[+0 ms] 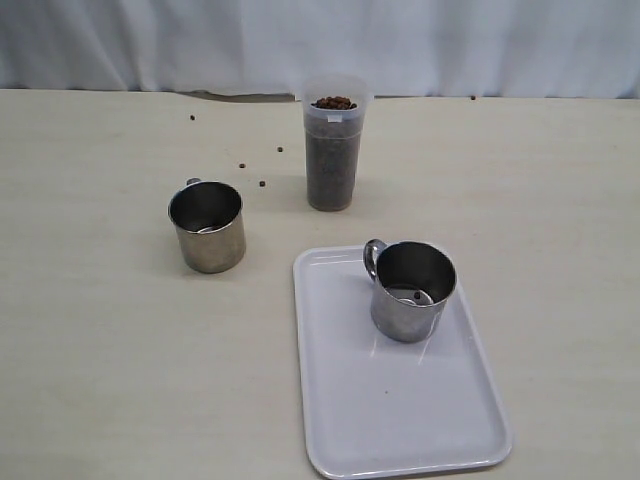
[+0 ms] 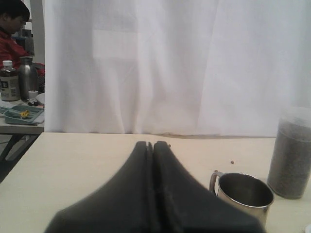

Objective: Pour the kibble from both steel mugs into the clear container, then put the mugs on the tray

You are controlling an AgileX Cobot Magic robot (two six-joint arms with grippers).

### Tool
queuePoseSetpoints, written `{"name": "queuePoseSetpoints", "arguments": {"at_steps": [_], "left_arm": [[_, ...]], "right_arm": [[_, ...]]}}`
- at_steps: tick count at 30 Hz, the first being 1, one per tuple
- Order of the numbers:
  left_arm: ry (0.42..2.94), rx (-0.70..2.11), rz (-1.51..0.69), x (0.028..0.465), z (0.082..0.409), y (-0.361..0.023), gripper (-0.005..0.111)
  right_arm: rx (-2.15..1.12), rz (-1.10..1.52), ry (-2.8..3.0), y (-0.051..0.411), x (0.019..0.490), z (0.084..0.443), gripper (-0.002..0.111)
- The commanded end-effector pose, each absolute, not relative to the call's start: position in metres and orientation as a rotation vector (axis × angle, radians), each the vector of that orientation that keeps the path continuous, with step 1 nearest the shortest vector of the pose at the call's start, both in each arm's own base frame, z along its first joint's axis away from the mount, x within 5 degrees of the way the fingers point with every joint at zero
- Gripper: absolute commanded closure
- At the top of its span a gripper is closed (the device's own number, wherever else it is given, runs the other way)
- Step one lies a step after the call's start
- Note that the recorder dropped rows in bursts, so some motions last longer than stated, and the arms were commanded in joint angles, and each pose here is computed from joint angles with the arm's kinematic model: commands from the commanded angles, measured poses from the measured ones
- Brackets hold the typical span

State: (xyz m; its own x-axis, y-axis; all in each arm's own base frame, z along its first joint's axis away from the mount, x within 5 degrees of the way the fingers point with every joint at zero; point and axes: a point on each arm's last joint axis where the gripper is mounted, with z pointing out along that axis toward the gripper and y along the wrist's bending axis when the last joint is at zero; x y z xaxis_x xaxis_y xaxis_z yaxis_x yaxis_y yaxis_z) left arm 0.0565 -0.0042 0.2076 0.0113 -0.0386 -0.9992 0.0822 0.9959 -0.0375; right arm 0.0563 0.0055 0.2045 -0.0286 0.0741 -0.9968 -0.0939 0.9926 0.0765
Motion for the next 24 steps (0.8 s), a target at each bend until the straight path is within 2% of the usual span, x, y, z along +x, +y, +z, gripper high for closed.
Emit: {"name": "queuePoseSetpoints", "arguments": {"at_steps": [1,13,19,24], "left_arm": [[1.544,0.028,-0.1,0.0563,0.2078,-0.0042,0.107],[1.544,0.028,-0.1,0.0563,0.2078,-0.0042,0.107],[1.544,0.028,-0.1,0.0563,0.2078,-0.0042,0.107],[1.544,0.028,-0.1,0.0563,0.2078,-0.0042,0.107]], "right_arm": [[0.053,0.225,1.604,0.0068,0.056,0.2026,0.103],[0.052,0.224,1.604,0.0069,0.056,0.2026,0.103],[-0.074,0.072,1.639,0.0052,0.056,0.1989,0.103],[-0.027,-0.026,1.64,-0.0001,0.0563,0.199,0.103]]}}
